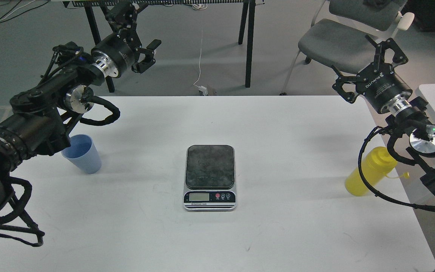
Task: Pour seasoning into cup on scale with both arms
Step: 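Move the left gripper toward the blue cup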
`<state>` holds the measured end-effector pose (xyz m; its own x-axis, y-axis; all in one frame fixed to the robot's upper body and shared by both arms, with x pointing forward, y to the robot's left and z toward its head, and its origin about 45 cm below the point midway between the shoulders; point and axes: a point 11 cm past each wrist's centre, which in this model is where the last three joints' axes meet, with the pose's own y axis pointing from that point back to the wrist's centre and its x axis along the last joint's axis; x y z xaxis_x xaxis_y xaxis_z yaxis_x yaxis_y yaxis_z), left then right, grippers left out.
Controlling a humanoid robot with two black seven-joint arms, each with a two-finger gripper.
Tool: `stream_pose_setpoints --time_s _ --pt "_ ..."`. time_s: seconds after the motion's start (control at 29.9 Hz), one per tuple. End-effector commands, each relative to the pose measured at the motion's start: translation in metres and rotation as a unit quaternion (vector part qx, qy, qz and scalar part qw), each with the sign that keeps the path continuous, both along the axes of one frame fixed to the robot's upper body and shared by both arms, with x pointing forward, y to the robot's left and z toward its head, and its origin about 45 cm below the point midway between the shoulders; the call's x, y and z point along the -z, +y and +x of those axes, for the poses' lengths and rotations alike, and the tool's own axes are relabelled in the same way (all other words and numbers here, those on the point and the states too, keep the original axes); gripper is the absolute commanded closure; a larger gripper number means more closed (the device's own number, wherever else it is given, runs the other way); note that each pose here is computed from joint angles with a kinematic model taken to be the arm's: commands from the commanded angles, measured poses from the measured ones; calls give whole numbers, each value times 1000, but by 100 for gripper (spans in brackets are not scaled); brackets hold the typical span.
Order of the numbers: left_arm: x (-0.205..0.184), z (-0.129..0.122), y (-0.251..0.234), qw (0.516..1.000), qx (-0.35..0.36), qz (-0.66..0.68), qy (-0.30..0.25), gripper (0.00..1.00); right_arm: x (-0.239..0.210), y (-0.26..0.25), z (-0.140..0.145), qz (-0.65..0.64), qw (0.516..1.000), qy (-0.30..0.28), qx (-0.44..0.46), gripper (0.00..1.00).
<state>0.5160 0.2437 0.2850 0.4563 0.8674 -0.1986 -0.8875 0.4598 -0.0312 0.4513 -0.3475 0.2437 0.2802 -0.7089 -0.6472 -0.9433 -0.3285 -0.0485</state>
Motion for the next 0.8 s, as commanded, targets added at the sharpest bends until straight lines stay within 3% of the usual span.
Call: stream_pose_setpoints --time_s 0.0,0.47,0.67,0.77 --pt "-1 1 -2 1000 -3 0 -3 1 -2 -2 0 0 1000 -2 2 1" --pt "-12 -3 21 999 17 27 -24 0 -3 -7 -1 -5 1000 -2 5 1" --pt "7 -29 62 939 110 326 -28 0 -4 -8 -1 -5 1000 -3 6 1" --pt "-6 -44 95 893 138 425 -57 0 -3 -8 -1 -4 1000 -3 6 1"
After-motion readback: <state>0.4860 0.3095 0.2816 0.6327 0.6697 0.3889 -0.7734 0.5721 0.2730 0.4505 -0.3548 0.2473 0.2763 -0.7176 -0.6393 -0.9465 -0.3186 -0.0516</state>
